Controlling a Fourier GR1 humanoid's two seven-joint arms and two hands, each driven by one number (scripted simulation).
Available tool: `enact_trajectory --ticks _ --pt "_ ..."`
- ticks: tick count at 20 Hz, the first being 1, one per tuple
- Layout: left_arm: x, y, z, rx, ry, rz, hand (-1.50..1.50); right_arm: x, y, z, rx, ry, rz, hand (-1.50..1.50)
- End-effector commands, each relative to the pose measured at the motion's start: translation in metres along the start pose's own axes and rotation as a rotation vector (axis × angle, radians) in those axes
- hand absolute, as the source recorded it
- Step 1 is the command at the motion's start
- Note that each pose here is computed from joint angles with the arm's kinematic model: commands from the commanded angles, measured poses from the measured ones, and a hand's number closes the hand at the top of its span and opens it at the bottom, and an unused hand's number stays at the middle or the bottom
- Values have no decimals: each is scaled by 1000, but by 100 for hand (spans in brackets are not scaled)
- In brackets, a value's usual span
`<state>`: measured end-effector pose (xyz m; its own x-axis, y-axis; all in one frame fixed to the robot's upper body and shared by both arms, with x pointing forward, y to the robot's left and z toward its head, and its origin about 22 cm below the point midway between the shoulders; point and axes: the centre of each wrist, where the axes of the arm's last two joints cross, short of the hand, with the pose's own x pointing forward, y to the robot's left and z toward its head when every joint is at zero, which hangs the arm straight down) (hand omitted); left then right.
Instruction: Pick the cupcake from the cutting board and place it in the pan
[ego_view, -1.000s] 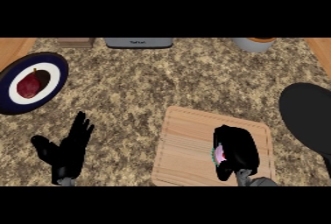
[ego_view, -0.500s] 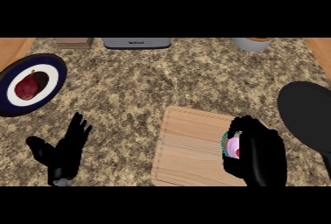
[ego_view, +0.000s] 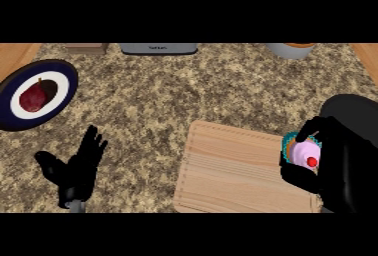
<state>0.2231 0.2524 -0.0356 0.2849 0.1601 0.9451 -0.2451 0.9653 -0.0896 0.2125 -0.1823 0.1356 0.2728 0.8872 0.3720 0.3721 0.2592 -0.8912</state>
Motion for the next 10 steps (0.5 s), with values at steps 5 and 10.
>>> enact_trajectory --ticks 5,10 --pt "4 2 -14 4 15 -8 0 -56 1 -73 -61 65 -76 150" --pt "-13 10 6 -12 21 0 0 -101 5 -123 -127 113 14 150"
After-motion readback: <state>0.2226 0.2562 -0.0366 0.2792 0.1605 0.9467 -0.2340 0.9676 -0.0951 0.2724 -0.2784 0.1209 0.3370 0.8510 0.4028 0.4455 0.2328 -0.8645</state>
